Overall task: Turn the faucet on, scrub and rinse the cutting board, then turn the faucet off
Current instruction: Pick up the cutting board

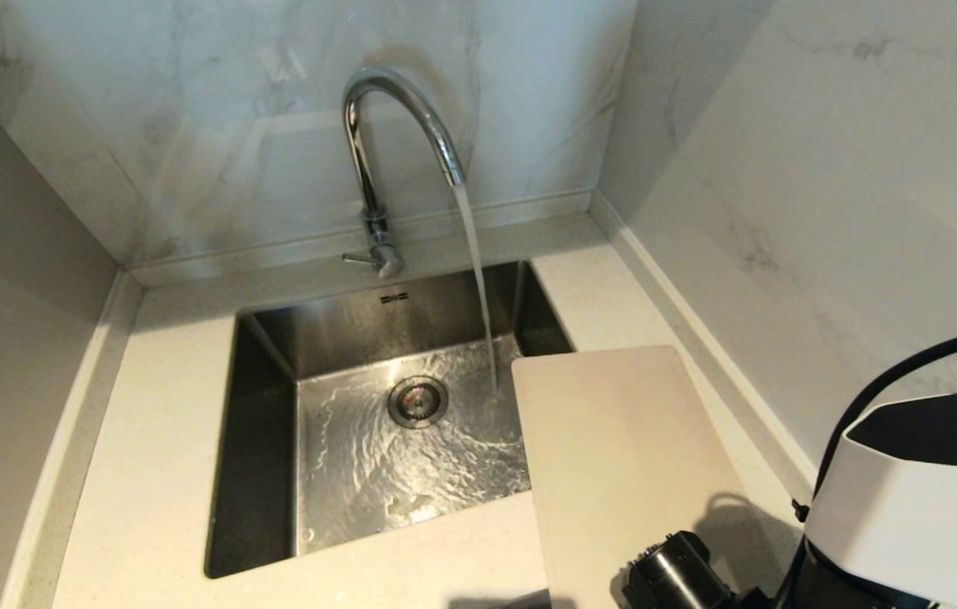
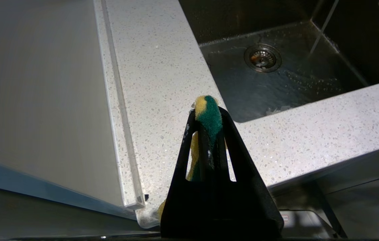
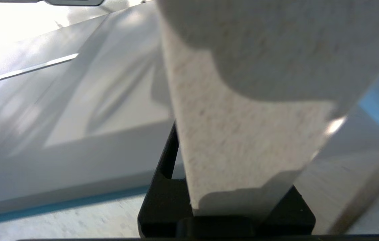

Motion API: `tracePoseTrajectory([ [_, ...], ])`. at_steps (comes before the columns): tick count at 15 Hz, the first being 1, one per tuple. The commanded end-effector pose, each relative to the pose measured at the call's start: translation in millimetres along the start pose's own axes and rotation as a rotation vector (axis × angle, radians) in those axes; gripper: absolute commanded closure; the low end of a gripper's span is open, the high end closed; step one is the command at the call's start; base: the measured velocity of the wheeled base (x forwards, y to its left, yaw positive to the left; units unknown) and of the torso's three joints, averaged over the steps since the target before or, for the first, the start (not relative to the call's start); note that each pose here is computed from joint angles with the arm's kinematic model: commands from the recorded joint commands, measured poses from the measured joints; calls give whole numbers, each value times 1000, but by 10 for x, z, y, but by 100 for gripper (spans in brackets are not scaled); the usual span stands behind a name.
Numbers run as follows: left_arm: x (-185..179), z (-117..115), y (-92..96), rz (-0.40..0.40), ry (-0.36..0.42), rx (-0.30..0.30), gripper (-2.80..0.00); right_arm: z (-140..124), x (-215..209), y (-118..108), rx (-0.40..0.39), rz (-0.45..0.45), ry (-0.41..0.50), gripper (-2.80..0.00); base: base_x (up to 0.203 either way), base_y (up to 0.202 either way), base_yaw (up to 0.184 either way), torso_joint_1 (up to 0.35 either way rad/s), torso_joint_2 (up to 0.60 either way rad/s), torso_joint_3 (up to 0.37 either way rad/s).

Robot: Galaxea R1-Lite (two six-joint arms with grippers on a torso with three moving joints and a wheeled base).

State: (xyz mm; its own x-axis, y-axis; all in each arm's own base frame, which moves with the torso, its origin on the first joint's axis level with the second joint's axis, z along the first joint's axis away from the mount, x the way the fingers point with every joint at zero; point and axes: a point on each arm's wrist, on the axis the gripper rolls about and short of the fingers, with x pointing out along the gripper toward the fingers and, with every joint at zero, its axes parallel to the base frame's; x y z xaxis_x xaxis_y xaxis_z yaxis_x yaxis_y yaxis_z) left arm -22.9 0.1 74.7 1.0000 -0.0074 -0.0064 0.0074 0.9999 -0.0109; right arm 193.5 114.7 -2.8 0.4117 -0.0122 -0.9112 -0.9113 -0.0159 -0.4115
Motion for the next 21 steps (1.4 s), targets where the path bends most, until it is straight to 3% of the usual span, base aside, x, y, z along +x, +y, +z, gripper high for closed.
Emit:
tracePoseTrajectory([
  [1,0,0,0,0,0,0,0,-11,-177,-66,-4,-73,-34,0,0,0,0,0,0,0],
  [9,0,0,0,0,0,0,0,-188,-730,-26,-41,-171,-54,0,0,0,0,0,0,0],
  [15,0,0,0,1,0,0,0,-301,-827,124,-56,-183,-47,0,0,0,0,0,0,0],
  [19,0,0,0,0,0,0,0,-379,-984,137,-23,-256,-75,0,0,0,0,0,0,0],
  [21,0,0,0,0,0,0,0,-458,-1082,114,-50,-315,-71,0,0,0,0,0,0,0],
])
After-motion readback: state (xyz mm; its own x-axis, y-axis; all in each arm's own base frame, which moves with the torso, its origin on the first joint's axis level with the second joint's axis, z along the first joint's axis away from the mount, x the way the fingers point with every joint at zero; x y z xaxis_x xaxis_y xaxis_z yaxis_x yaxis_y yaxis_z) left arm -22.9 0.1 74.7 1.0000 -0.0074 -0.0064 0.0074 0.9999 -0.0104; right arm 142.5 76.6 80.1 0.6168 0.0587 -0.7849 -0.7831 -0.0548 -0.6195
